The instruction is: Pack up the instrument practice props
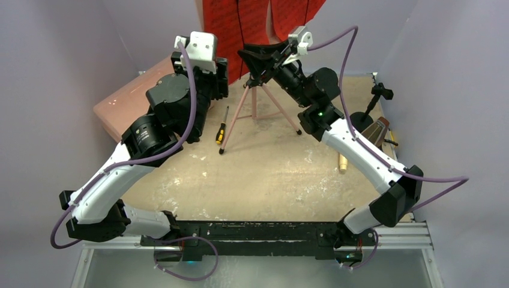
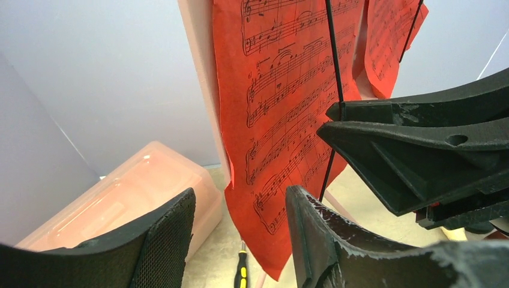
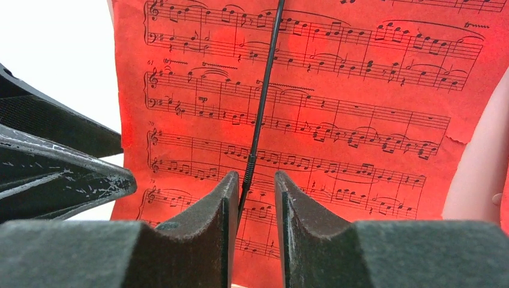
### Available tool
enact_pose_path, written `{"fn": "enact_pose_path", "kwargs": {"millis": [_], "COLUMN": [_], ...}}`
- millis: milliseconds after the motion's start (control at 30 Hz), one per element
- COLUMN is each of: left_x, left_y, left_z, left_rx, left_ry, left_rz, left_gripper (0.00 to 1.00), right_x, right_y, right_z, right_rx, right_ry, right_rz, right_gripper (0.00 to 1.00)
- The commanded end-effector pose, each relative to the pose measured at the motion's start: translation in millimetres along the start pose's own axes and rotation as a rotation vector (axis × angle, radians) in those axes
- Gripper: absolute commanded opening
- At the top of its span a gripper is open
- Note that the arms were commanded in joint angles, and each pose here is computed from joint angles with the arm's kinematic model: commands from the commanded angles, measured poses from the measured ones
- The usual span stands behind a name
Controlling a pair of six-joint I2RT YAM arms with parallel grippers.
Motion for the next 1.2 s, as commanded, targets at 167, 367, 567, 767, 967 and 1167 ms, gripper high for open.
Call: {"fn": "enact_pose_path", "kwargs": {"millis": [167,367,567,767,967,1167], "left_x": [2.7,-6.4,-4.6,5.0,11.3,15.3], "left_y": [4.1,-2.6,-5.8,-1.1,9.5,30.8], "left_z": [-5.0,-13.1,-12.4,-4.3,4.3,15.6], "left_rx": [0.042,0.042,0.015,-0.007,0.001,0.056], "left_ry": [-0.041,-0.026,-0.024,-0.027,-0.024,-0.018], "left_rz": [-0.009,-0.039,-0.030,0.001,0.005,-0.006], "left_gripper": [0.56,0.45,0.09,0.00,0.00,0.00], "right_x": [33.8,34.9,35.4,34.5,31.7,27.7], "right_y": [-4.0,-3.8,-5.0,-6.8,-9.7,-10.8], "right_z": [-3.0,-1.1,0.7,1.7,1.9,1.1], "right_rx": [-0.023,-0.026,-0.036,-0.049,-0.067,-0.072], "right_ry": [-0.087,-0.089,-0.089,-0.087,-0.077,-0.068], "right_rz": [0.030,0.029,0.031,0.032,0.037,0.036], "right_gripper": [0.31,0.31,0.31,0.31,0.31,0.31]}}
Point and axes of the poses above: each gripper's point midway between its finger pads, its own z axis back along the fingers, its own y axis along the line the jaws close on, x = y × z, the point moved 2 cm from there along z, back along the fingers, and after that the axes turned 12 degrees about z, right-handed, at the moved point
